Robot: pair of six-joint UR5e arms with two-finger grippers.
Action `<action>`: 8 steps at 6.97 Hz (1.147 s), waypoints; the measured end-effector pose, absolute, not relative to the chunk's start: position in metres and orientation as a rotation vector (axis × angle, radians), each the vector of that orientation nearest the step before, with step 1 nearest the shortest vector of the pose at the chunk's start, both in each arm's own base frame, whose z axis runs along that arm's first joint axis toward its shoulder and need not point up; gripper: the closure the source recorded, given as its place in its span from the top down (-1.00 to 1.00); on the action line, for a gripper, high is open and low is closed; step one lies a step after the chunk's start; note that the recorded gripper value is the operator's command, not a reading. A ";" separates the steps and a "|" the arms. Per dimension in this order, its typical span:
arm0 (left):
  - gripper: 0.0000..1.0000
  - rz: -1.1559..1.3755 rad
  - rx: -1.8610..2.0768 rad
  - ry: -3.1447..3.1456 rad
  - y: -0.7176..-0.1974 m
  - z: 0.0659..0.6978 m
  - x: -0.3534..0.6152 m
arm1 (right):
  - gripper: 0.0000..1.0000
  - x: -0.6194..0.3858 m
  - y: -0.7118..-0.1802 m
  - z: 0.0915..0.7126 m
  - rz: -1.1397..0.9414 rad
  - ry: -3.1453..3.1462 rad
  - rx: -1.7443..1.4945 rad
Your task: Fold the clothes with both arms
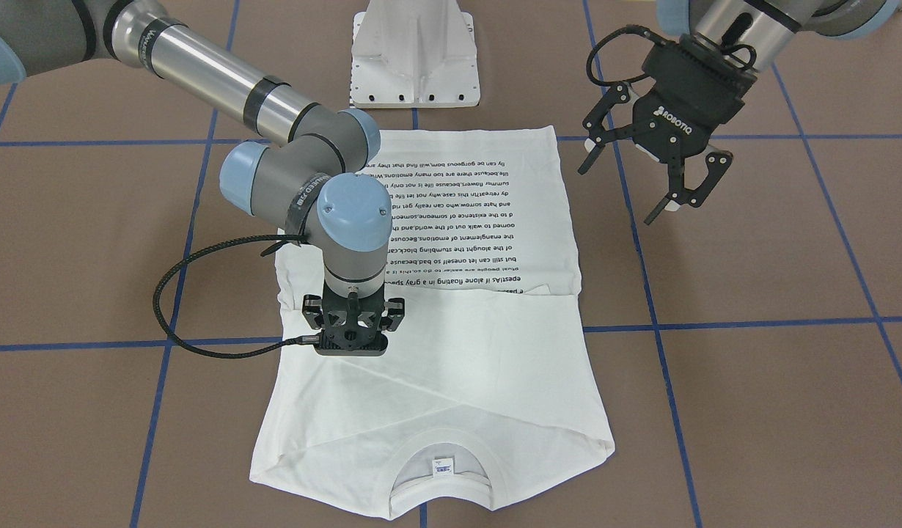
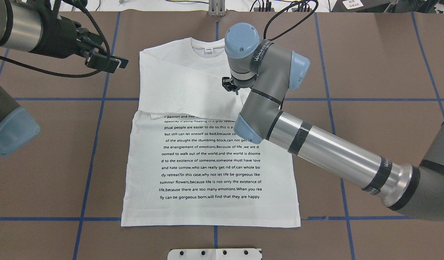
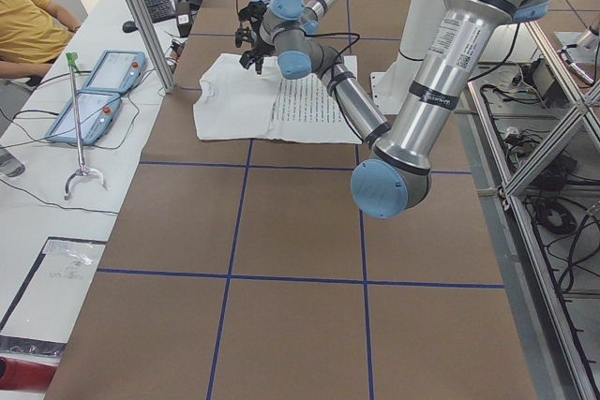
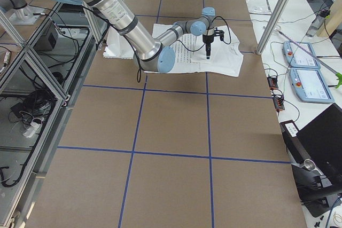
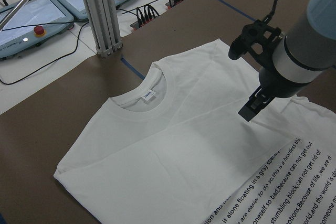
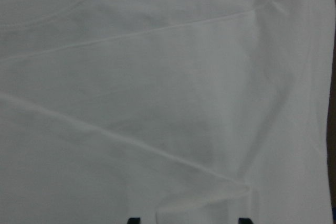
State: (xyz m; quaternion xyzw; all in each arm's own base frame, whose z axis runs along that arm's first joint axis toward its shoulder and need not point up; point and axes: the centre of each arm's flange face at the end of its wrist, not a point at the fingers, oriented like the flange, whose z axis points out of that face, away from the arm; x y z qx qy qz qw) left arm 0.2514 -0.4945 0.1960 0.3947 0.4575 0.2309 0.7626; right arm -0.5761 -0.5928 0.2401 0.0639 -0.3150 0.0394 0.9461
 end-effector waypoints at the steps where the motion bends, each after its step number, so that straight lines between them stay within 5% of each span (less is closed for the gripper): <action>1: 1.00 0.502 0.859 0.995 -0.495 0.196 0.251 | -0.09 -0.580 -0.590 0.239 0.077 -0.641 0.128; 6: 1.00 0.503 0.859 0.994 -0.495 0.196 0.251 | -0.13 -0.595 -0.578 0.246 0.062 -0.615 0.139; 7: 1.00 0.503 0.859 0.994 -0.495 0.196 0.251 | -0.25 -0.596 -0.577 0.248 0.059 -0.609 0.142; 8: 1.00 0.503 0.859 0.994 -0.495 0.196 0.251 | -0.69 -0.597 -0.576 0.250 0.058 -0.604 0.142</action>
